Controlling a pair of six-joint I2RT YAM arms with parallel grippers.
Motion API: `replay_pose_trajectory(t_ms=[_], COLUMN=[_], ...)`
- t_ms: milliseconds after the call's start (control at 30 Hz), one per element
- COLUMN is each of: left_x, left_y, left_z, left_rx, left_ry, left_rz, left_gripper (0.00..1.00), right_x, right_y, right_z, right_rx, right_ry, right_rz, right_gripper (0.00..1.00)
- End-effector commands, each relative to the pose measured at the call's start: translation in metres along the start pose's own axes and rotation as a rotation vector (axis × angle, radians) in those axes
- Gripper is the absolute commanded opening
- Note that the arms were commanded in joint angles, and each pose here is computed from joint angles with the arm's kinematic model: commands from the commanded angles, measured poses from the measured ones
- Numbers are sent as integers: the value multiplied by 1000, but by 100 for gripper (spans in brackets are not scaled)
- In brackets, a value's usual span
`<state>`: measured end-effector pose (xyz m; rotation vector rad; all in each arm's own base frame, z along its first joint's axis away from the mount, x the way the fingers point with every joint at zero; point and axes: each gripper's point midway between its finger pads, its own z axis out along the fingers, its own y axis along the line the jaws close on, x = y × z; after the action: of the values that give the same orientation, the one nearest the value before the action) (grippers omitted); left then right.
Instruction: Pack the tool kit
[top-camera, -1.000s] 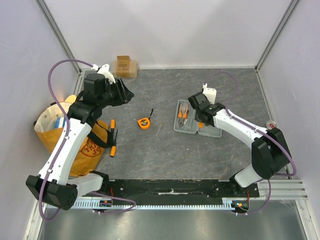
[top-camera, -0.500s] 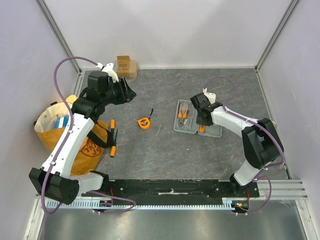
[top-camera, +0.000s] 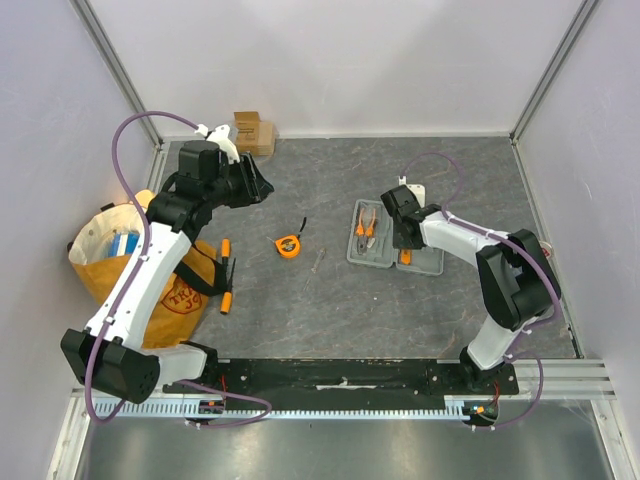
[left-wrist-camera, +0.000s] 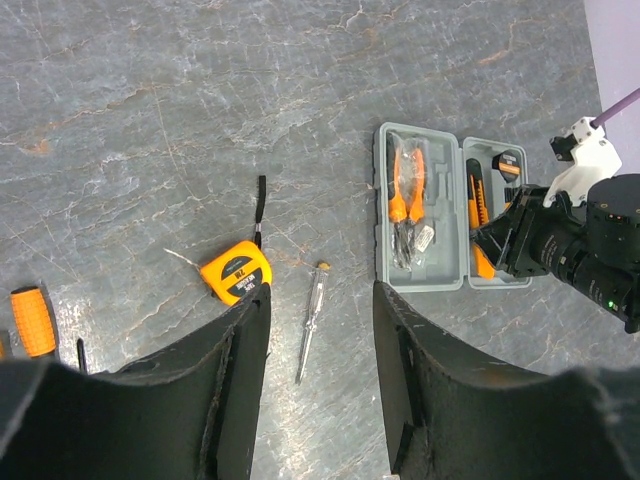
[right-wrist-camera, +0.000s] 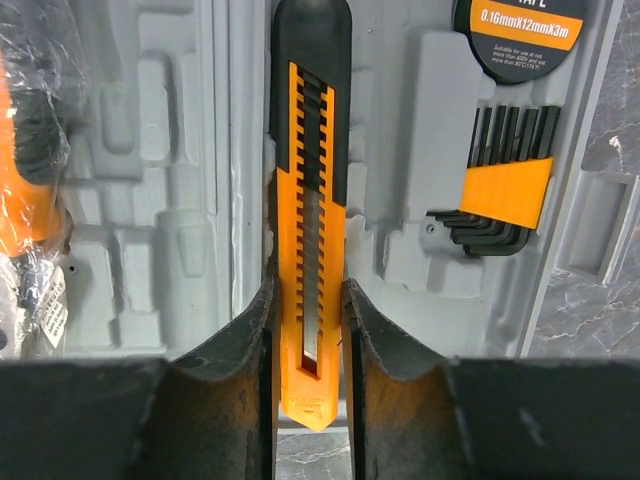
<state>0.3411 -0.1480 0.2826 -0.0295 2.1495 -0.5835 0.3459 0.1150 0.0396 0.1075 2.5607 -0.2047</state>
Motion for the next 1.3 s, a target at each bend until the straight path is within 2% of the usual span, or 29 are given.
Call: replay_pose_trajectory(t_ms=[0,200,333,667,900,1033,1267], left_x=[-21,-20,-20,-17,-11,-8,-11], left_y=[-11,-12,-11,-10,-11,-11,-12], left_z=[-4,-4,-4,-3,1,3,2], left_rx=[42,42,41,42,54,54,57], left_ry=[-60,-58,-59,-48,-25,-17,-20], left_rz=[52,52,52,41,26,20,23], left_gripper=[52,51,51,51,50,50,50], right_x=[-1,-3,-12,-38,-23,-24,-39], right_y=[6,9,6,0,-2,-1,-2], right_z=[2,-4,-14,-31,-8,1,0], right_rx=[-29,-50,-52,-59,-26,-19,-16], right_ry=[-3,-8,-42,-115,-48,-44,-77], right_rz=[27,88,120,162,137,132,143], right_gripper=[34,48,52,40,20,17,18])
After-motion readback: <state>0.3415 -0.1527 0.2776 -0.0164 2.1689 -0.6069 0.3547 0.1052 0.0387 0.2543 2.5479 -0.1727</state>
